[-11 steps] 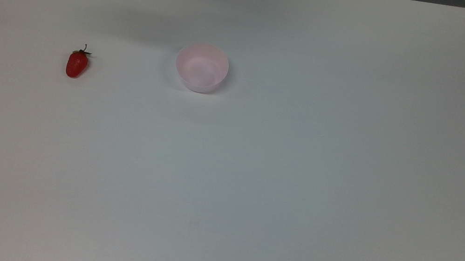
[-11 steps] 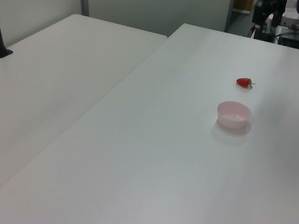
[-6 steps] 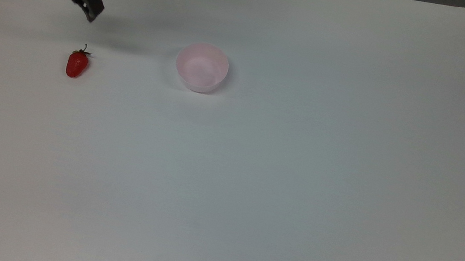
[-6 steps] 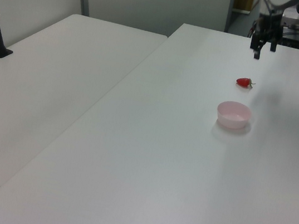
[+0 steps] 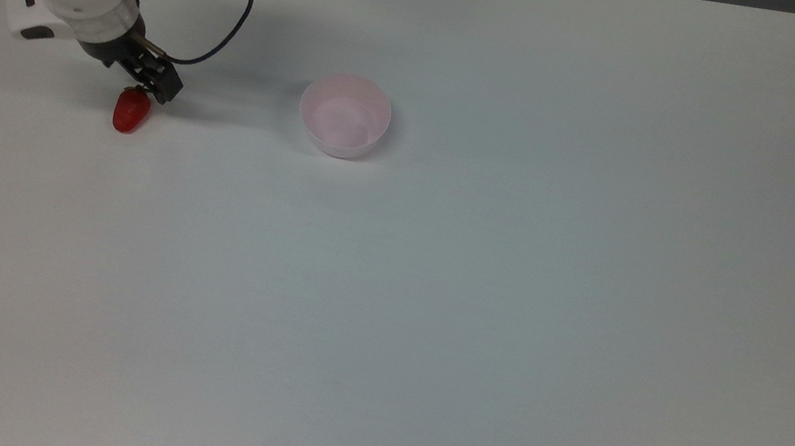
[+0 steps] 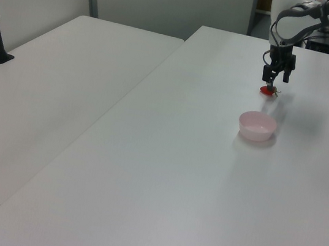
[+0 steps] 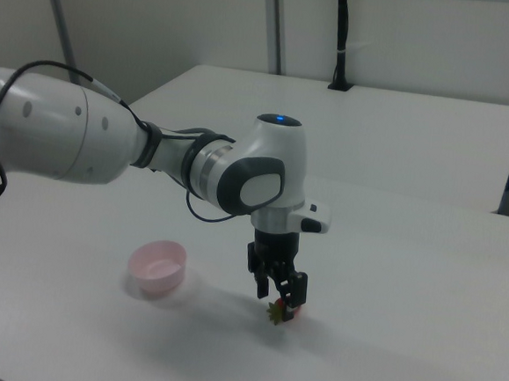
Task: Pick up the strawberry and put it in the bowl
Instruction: 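Close the gripper on the red strawberry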
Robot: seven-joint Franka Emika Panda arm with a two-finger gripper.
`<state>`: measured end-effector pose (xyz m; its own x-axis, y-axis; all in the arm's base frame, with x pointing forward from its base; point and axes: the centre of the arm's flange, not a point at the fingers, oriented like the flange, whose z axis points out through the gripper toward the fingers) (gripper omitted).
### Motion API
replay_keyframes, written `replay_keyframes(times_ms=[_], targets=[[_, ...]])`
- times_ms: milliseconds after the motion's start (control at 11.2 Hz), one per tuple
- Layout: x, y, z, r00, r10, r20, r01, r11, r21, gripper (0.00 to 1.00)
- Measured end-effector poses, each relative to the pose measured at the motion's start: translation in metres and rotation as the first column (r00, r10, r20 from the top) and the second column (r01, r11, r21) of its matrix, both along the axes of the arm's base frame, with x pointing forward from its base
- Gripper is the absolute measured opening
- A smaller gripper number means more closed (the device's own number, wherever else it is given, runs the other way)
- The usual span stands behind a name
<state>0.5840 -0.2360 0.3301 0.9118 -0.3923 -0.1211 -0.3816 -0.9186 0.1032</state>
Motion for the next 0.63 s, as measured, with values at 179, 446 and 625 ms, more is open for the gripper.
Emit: replay_keyframes(times_ms=[179,446,625], targets=[[0.005,0.002,-0.014,1.0,0.009,0.009,-0.009,1.0,-0.001,0.73],[0.014,0.001,-0.025,0.999,0.016,0.046,-0.015,1.0,-0.012,0.6],[0.016,0.0,-0.022,0.998,0.017,0.055,-0.016,1.0,-0.016,0.52]])
